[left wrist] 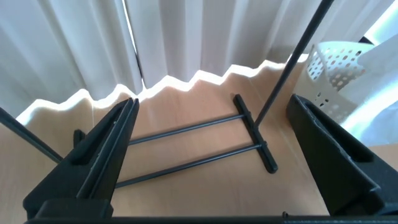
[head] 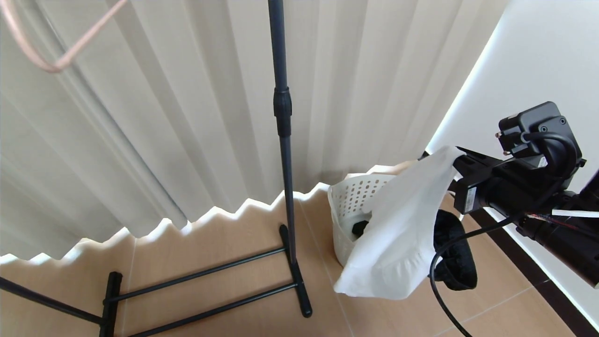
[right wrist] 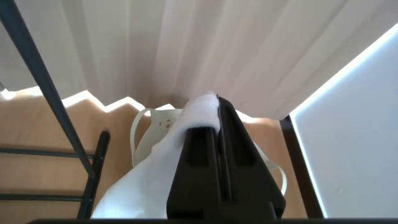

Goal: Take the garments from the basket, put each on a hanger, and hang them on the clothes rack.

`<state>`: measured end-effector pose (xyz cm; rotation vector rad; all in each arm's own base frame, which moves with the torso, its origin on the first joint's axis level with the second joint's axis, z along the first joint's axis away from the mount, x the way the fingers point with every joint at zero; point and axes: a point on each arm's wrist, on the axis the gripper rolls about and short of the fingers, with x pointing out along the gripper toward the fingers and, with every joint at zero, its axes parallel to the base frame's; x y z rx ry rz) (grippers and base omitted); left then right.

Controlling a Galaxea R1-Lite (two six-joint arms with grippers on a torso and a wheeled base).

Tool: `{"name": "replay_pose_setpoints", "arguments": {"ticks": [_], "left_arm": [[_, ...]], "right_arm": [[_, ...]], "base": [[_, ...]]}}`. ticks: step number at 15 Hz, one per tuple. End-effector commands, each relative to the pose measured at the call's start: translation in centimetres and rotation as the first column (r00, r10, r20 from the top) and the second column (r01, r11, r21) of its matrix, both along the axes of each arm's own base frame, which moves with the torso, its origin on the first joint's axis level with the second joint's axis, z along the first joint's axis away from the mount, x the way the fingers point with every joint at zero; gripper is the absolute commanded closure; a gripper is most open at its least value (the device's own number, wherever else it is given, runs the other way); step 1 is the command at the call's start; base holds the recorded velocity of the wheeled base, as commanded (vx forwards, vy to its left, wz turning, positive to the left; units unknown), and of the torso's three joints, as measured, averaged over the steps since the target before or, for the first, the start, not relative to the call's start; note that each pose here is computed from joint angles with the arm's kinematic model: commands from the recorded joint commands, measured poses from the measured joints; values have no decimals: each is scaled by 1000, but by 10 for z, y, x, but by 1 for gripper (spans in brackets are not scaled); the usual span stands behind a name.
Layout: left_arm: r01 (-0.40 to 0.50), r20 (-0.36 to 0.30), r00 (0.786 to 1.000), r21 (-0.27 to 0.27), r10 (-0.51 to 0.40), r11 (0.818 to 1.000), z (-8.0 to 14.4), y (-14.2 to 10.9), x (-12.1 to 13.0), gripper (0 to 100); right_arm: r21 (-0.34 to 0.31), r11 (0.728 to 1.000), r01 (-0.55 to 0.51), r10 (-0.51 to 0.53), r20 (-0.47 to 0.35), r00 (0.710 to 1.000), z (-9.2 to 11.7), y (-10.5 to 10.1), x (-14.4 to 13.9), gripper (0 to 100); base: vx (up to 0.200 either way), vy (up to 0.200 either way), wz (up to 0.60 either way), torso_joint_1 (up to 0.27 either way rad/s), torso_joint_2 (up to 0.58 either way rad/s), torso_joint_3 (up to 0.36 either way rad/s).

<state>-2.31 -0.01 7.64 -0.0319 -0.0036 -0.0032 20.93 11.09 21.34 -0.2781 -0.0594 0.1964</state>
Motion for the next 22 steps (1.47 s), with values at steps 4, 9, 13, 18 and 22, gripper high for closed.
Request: {"name": "replay_pose_setpoints", "arguments": {"ticks": [4,9,13,18,22], "left_arm": [[0,-1,1000,0,0,1000,0,0,0,0],[0,-1,1000,0,0,1000,0,0,0,0],[0,-1,1000,0,0,1000,0,0,0,0],[0,-1,1000,0,0,1000,0,0,0,0],[0,-1,1000,0,0,1000,0,0,0,0]], "right_arm": [[-6,1000,0,0,-10,1000,-3,0,0,100],[-8,1000,0,0,-12,1000,-4,-1,-2,100],[-9,1000,1,-1,-15,1000,-5,-1,-2,100],[-10,1000,1,-1,-16,1000,-5,-2,-3,100],[-12,1000,3,-3,-17,1000,-6,-2,-3,100]], "base": [[0,0,0,66,-432,-168],[0,0,0,117,-466,-232],[0,0,0,157,-485,-310],[0,0,0,192,-522,-163],[0,0,0,228,-565,-141]]}}
